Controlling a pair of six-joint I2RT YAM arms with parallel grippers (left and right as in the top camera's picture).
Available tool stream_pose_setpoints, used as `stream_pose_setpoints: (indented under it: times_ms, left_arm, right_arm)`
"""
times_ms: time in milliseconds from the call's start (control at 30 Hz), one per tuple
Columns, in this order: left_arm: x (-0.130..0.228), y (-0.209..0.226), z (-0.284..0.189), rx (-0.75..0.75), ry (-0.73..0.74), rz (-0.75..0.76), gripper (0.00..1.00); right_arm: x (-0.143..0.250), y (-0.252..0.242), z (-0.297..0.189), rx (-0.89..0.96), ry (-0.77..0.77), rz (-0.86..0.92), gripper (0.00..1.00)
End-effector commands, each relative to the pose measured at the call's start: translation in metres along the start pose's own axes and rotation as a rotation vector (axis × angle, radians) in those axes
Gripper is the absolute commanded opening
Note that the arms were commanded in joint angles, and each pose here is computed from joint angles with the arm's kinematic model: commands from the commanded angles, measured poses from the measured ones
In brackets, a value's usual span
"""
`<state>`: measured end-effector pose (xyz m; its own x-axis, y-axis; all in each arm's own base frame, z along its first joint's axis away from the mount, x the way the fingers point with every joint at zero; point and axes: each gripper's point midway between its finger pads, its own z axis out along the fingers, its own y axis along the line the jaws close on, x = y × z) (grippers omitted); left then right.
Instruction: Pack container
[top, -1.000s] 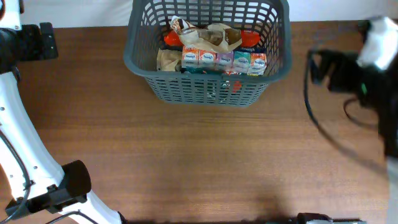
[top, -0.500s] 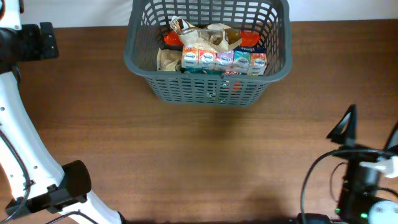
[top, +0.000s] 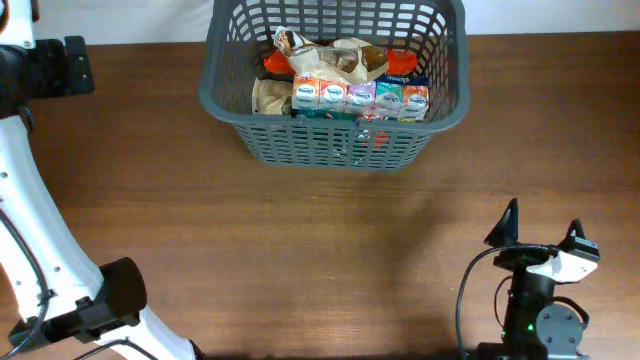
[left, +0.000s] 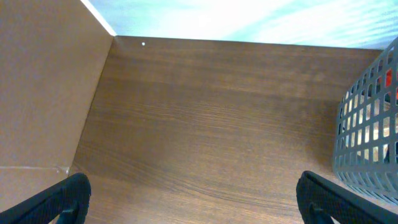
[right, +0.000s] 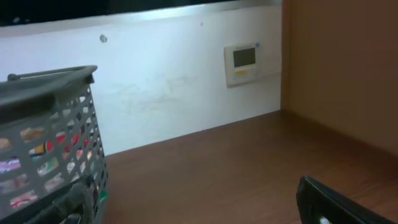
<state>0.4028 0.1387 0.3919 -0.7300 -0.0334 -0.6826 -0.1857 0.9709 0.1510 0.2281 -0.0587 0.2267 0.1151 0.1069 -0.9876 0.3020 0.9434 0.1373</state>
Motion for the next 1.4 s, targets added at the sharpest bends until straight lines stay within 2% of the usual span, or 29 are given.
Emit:
stream_pose_setpoints:
  times_ms: [0, 167, 267, 800, 967, 1067, 1200, 1267, 1367]
  left_arm:
    - [-0.001, 0.001, -0.003, 0.003, -0.008, -0.015, 0.99]
    - [-0.001, 0.001, -0.003, 0.003, -0.008, -0.015, 0.99]
    - [-0.001, 0.001, -0.003, 0.004, -0.008, -0.015, 0.99]
    - [-0.001, 0.001, -0.003, 0.003, -0.008, -0.015, 0.99]
    - [0.001, -0.013, -0.036, 0.018, -0.054, 0.007, 0.99]
    - [0.021, -0.038, -0.063, 0.064, -0.05, 0.052, 0.99]
    - [0.074, -0.079, -0.088, 0.151, 0.007, 0.136, 0.99]
    - [0.104, -0.085, -0.098, 0.155, 0.03, 0.181, 0.99]
    - [0.125, -0.085, -0.112, 0.157, -0.034, 0.182, 0.99]
  right_arm:
    - [0.005, -0.001, 0.0, 0.006, 0.001, -0.009, 0.99]
    - [0.042, -0.004, 0.003, 0.014, 0.075, -0.029, 0.99]
    - [0.069, -0.008, 0.001, 0.025, 0.172, -0.056, 0.99]
    - [0.066, -0.008, 0.002, 0.025, 0.161, -0.052, 0.99]
    - [0.066, -0.008, 0.002, 0.025, 0.161, -0.052, 0.99]
    - [0.066, -0.008, 0.002, 0.025, 0.161, -0.052, 0.99]
    - [0.066, -0.008, 0.002, 0.025, 0.161, -0.052, 0.99]
    - [0.066, -0.008, 0.002, 0.025, 0.161, -0.052, 0.99]
    - [0.066, -0.008, 0.002, 0.025, 0.161, -0.052, 0.99]
